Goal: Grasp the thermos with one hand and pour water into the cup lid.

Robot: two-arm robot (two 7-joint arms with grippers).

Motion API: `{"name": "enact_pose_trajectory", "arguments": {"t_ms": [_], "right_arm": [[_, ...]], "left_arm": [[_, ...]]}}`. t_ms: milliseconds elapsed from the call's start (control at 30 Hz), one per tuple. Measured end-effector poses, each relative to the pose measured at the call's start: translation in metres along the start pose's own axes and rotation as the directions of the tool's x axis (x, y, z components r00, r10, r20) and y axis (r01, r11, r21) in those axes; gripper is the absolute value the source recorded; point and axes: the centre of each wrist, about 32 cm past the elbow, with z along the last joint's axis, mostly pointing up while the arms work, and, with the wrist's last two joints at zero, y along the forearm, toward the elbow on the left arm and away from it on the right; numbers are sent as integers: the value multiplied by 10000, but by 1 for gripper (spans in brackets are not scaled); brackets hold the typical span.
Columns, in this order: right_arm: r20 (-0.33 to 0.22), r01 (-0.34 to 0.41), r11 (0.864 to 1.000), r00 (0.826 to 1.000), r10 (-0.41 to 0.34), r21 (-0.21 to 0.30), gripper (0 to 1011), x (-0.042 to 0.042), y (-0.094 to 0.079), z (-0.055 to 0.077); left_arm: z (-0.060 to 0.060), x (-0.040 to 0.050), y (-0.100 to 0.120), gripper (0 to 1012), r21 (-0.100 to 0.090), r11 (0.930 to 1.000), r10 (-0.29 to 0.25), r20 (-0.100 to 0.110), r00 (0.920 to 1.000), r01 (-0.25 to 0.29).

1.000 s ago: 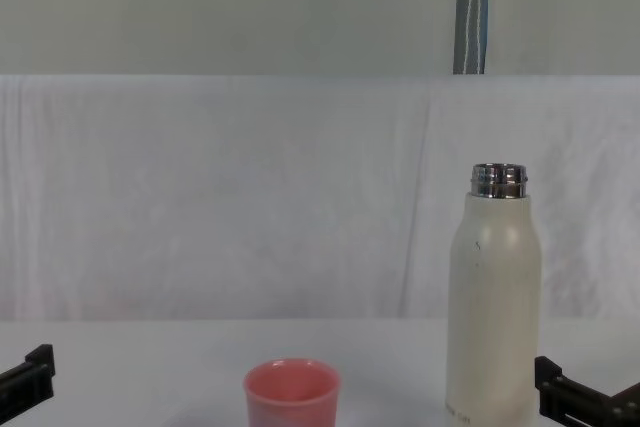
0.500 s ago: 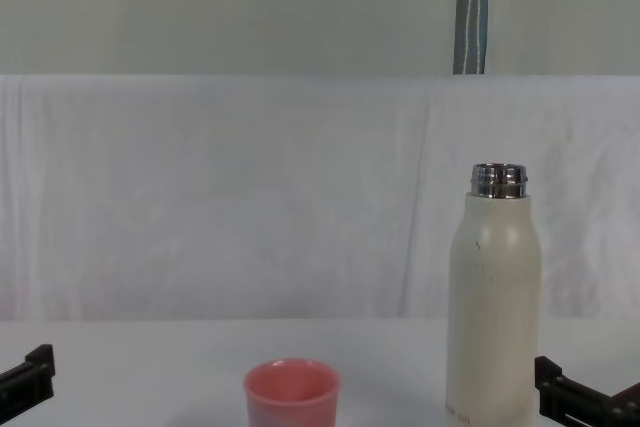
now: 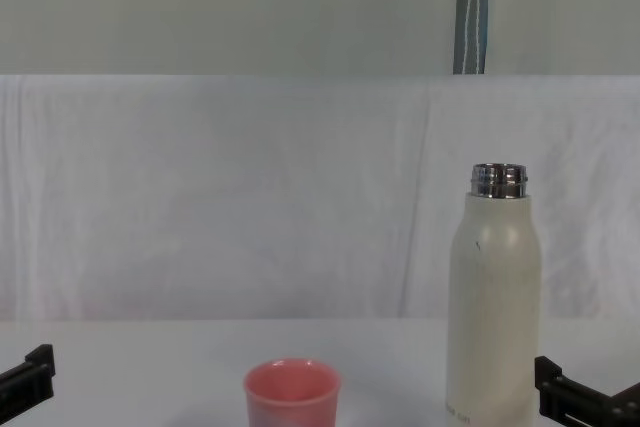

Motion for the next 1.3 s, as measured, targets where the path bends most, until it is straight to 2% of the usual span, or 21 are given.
{"name": "enact_pose_trajectory", "arguments": {"t_ms": [633,933,1300], "right_arm": [[-7,-4,10000,10000,4,5,1001,3,0,0],[-247,-338,9992,9991,343,215,1001,139,-1,-2],[-157,-960,9948,9952,965,326,1001,266,29,56]], "left_arm": [[0,0,0,1001,0,10000,0,0,10000,0],[0,0,0,1001,0,10000,0,0,10000,0],[0,0,0,1001,0,10000,-1,0,10000,1]]}}
